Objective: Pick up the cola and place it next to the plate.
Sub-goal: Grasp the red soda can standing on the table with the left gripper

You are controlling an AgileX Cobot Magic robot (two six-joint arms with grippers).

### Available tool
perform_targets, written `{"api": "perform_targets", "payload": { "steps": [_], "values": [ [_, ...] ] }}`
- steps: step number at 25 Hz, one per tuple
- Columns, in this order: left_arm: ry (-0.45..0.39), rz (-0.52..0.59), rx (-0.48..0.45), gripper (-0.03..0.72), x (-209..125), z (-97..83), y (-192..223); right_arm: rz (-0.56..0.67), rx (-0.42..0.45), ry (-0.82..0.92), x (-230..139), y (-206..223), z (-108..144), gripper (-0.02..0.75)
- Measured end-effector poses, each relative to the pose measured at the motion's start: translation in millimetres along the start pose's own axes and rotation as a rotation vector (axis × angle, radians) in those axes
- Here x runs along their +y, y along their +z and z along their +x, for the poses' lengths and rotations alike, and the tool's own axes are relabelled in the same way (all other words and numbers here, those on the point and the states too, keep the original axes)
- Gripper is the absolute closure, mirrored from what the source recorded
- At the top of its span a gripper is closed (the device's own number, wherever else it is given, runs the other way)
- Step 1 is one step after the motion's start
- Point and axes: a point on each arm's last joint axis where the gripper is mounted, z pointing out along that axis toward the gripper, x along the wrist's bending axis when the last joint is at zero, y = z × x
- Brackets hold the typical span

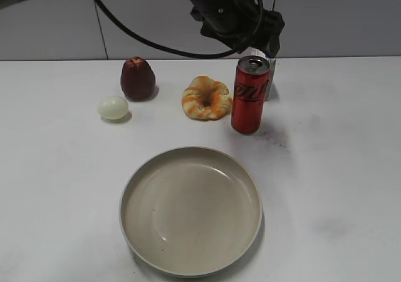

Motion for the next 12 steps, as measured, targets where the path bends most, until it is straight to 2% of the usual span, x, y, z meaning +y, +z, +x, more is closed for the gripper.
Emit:
{"api": "perform_targets", "payload": {
  "steps": [12],
  "values": [
    [-0.019,0.018,0.000,0.024,-10.7,6.8,28.0,0.000,0.000,0.000,0.0,0.0,0.0,0.203]
  ]
}}
